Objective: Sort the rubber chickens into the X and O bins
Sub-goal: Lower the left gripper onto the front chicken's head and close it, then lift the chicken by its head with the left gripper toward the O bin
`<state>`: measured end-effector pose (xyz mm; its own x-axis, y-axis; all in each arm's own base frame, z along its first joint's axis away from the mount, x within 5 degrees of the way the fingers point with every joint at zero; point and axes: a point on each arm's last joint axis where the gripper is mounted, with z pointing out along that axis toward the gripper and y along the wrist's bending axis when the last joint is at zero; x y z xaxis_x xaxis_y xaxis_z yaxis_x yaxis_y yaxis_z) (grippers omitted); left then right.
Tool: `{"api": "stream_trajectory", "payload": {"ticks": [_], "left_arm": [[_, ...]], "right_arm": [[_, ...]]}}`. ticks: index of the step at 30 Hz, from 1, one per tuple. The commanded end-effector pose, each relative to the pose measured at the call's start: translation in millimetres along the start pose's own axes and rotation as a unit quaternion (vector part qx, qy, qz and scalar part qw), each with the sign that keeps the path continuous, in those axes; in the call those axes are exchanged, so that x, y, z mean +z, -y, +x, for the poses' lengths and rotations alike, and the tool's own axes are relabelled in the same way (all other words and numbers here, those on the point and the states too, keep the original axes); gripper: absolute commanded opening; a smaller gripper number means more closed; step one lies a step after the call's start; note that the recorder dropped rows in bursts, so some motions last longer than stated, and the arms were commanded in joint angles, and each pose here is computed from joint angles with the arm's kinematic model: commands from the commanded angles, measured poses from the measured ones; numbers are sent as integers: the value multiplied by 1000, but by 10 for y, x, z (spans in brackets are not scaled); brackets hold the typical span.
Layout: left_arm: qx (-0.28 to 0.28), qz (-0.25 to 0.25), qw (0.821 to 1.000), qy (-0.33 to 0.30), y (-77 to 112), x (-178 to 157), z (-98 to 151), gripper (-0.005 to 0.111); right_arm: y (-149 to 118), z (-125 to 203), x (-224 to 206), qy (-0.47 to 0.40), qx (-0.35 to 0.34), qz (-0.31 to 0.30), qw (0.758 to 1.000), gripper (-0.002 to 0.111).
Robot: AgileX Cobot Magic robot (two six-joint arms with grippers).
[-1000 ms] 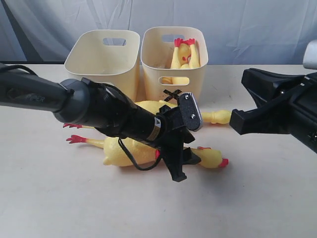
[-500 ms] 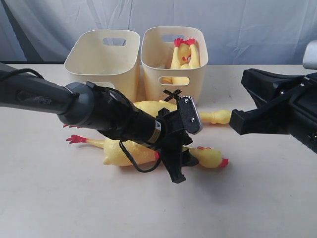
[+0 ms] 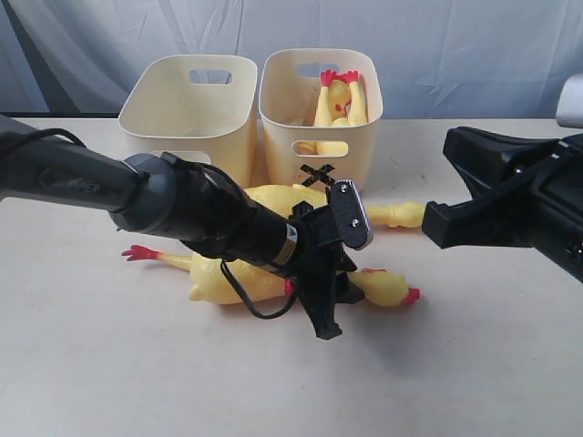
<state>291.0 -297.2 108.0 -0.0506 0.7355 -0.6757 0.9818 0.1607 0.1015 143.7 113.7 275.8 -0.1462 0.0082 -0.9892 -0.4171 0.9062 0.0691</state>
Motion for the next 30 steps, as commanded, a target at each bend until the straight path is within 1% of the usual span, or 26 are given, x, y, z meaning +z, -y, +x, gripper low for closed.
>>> {"api": "stream_trajectory", "payload": {"ticks": [1,4,6,10,14,19,22,26,30], "left_arm": [[-4,28,1000,9,68,30,-11,2],[-13,49,998,20,106,12,-43,0],[-36,57,997,28,119,-29,-89,0],[-96,49,993,42,100,-167,-215,0],[-141,35,987,63,76,-357,-374,0],[-212,-14,974,82,-13,-566,-506,0],[-218,-40,971,93,-52,-675,-569,0],[-250,-90,958,105,-138,-800,-611,0],[-253,-127,952,118,-230,-949,-637,0]], "right_arm": [[-1,14,2,-2,-5,-1,1000,-1],[-10,22,2,-6,-5,-6,1000,-1],[-18,29,1,-10,-5,-10,1000,-1],[-26,37,1,-15,-5,-15,1000,-1],[-23,42,1,-18,2,-12,1000,-1],[-19,42,-3,-18,7,-11,1000,-1],[-6,33,-23,-20,24,-8,999,-1],[8,2,-65,-14,38,-9,999,-1],[15,-36,-114,-5,45,-17,999,-1]]}}
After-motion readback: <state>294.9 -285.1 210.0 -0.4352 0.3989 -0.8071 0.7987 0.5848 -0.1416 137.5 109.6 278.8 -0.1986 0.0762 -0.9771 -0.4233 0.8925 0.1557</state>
